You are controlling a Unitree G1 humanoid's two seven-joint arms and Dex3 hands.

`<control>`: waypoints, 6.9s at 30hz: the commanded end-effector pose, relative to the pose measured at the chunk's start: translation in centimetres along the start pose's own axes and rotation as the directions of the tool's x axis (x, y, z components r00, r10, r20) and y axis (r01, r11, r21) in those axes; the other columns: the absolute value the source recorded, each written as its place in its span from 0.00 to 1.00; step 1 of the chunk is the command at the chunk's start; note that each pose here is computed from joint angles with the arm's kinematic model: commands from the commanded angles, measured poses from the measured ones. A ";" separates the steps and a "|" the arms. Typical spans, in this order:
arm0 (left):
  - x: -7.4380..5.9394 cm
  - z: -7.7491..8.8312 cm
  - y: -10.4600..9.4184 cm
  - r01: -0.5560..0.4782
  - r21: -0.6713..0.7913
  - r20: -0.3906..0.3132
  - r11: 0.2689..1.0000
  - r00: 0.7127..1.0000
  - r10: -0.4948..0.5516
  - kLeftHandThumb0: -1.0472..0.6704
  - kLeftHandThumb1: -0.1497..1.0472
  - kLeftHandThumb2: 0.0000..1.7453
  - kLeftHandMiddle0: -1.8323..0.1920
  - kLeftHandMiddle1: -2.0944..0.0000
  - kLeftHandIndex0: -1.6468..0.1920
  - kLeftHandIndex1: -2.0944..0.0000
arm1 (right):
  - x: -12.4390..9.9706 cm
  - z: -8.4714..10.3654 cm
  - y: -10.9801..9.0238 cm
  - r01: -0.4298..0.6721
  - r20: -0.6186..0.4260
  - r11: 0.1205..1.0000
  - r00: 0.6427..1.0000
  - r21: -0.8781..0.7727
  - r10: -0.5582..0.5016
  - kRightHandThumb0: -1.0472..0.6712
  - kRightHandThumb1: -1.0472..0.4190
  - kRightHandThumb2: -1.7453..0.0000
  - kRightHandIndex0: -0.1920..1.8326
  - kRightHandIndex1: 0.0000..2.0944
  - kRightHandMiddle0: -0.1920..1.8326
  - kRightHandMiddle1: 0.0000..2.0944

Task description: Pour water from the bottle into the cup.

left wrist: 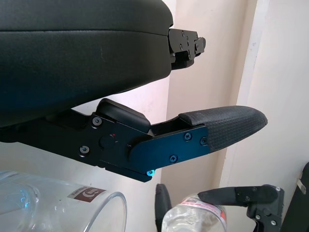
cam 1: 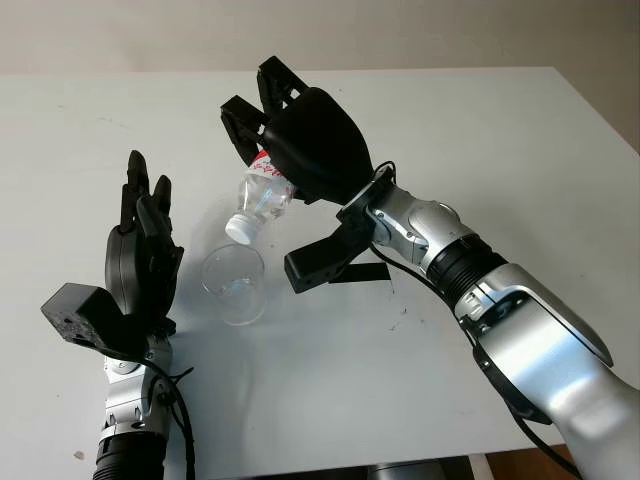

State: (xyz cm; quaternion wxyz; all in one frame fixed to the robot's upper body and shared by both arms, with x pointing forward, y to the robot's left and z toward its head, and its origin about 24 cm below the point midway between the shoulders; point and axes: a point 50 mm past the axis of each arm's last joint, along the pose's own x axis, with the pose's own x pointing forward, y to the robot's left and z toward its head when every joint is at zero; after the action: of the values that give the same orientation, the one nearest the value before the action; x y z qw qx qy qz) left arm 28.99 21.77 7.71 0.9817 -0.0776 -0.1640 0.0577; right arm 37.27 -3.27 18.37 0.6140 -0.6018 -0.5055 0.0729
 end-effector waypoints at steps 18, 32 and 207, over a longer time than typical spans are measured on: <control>-0.3 -0.4 -0.2 0.001 -0.007 -0.013 1.000 1.000 -0.001 0.08 1.00 0.40 1.00 0.80 0.92 1.00 | 1.0 0.3 -1.3 0.142 0.106 0.984 0.986 -0.106 -0.130 0.46 0.35 0.54 0.79 1.00 0.64 1.00; -0.4 -0.4 -0.2 -0.006 -0.007 -0.015 1.000 1.000 0.006 0.08 1.00 0.40 1.00 0.79 0.91 1.00 | 1.0 0.4 -1.2 0.163 0.145 0.973 0.980 -0.163 -0.139 0.46 0.41 0.44 0.80 1.00 0.66 1.00; -1.3 0.2 0.8 0.008 0.015 -0.035 1.000 0.999 -0.007 0.10 1.00 0.38 1.00 0.80 0.91 1.00 | -20.5 -0.2 4.9 0.348 -0.341 0.119 0.697 0.930 0.631 0.10 0.08 0.97 0.00 0.00 0.00 0.00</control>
State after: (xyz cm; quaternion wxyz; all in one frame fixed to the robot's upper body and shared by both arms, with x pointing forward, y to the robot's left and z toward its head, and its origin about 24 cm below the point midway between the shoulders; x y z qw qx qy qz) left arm 27.58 22.50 7.15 0.9851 -0.0742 -0.1448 0.0563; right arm 30.81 -16.04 4.75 0.9740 -0.0563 -0.0038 0.2194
